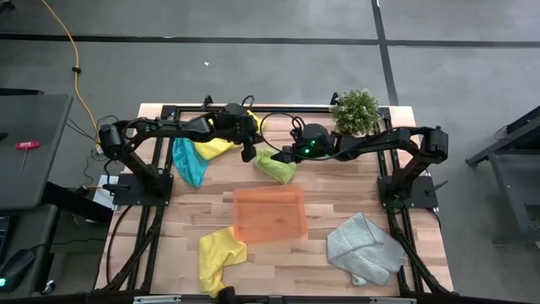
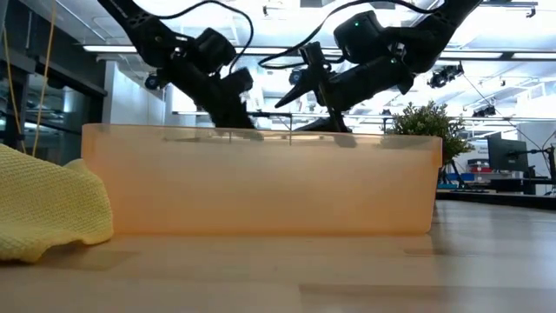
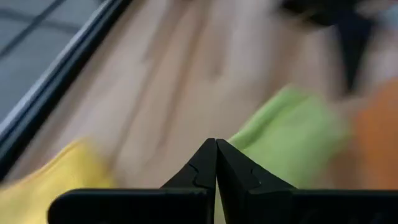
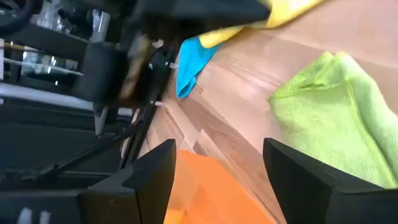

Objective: Fold microfiber towels
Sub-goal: Put the green towel into the bin

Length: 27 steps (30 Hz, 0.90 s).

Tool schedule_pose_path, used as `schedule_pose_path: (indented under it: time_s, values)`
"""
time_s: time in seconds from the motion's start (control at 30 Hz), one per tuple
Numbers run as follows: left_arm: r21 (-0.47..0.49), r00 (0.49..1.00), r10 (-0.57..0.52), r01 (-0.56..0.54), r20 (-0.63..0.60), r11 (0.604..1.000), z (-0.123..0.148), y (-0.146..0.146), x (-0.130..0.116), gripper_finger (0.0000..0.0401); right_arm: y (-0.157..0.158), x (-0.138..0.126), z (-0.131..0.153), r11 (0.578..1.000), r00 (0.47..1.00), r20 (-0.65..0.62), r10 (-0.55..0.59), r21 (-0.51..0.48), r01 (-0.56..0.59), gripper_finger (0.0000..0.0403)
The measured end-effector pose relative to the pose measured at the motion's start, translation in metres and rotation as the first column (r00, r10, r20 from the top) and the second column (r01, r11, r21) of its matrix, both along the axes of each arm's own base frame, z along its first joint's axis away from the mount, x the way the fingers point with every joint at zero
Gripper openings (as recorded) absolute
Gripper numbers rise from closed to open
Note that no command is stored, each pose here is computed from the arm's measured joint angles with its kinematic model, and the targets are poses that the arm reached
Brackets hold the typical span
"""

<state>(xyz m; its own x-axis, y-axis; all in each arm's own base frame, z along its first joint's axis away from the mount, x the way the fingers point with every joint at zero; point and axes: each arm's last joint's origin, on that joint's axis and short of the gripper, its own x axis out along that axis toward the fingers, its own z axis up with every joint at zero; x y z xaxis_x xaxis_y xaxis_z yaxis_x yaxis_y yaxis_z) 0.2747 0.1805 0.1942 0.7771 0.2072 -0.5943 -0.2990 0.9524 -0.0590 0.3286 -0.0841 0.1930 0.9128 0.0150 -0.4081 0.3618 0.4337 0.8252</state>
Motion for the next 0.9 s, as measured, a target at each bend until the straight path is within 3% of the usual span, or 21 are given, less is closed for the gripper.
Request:
schedule_pose_path:
  time_s: [0.1,0.37,0.5,0.63,0.77,0.9]
  values:
    - [-0.015,0.996,-0.072,0.073,0.053,0.997,-0.001,-0.008,0.011,0.0,0.0,-0.001,0.0,0.998,0.999,-0.002,0.049,-0.043,-0.049,0.0234]
    - [-0.005,0.989,-0.145,0.145,-0.014,0.989,-0.042,-0.023,0.037,0.0,0.001,-0.008,0.006,0.986,0.994,-0.041,0.096,-0.132,-0.101,0.0234]
    - [-0.033,0.989,-0.084,0.08,-0.122,0.996,-0.063,-0.016,0.032,0.0,0.0,-0.016,0.02,0.98,0.995,-0.028,0.091,-0.175,-0.095,0.0234]
    - [-0.028,0.974,0.005,-0.012,-0.226,1.0,-0.073,-0.007,0.022,0.0,0.001,-0.024,0.022,0.98,0.994,-0.095,0.053,-0.187,-0.07,0.0234]
    - [-0.038,0.955,0.072,-0.086,-0.287,0.996,-0.077,-0.003,0.014,0.0,0.004,-0.027,0.01,0.986,0.978,-0.204,0.039,-0.148,-0.071,0.0234]
    - [-0.078,0.95,0.122,-0.151,-0.288,0.986,-0.077,-0.001,0.012,0.0,0.004,-0.026,-0.009,0.999,0.95,-0.311,-0.039,-0.021,0.035,0.0234]
